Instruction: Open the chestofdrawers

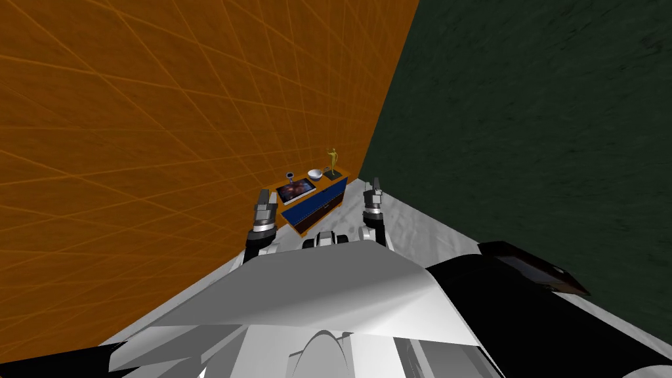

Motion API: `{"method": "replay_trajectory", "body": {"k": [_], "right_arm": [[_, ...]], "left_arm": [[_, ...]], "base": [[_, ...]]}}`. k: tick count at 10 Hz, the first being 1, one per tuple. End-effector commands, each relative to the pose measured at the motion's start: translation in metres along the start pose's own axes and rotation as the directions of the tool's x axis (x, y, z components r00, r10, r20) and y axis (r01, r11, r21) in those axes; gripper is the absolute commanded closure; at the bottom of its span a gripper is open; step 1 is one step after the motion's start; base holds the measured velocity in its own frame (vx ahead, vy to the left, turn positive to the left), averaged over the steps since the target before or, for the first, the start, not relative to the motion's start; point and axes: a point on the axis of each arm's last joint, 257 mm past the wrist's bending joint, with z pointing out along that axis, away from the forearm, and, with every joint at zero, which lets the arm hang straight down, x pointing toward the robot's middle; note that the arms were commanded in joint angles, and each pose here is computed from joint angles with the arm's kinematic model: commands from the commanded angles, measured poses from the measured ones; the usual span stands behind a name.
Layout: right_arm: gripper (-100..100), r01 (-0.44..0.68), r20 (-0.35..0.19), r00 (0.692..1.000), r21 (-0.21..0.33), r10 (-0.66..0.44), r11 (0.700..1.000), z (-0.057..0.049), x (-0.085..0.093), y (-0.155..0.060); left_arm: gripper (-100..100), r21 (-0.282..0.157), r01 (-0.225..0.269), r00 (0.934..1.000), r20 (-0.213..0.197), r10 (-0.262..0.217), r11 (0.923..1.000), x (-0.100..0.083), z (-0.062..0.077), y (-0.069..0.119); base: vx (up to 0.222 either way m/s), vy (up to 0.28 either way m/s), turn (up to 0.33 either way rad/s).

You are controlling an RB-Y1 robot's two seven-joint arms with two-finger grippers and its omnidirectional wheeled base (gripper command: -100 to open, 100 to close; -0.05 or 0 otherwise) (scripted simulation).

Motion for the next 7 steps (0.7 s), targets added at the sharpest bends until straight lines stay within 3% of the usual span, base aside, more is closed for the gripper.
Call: {"method": "replay_trajectory", "body": {"k": [1,7], "right_arm": [[0,0.000,0.000,1.000,0.000,0.000,1.000,0.000,0.000,0.000],[0,0.000,0.000,1.000,0.000,0.000,1.000,0.000,0.000,0.000]], "left_arm": [[-100,-0.027,0.001,1.0000,-0.010,-0.002,0.9996,0.000,-0.011,0.019],[-100,-0.097,-0.001,0.9998,-0.022,-0.001,0.9953,-0.008,-0.044,0.066]], "base": [[0.159,-0.127,0.033],[0.142,-0.131,0.074]]}}
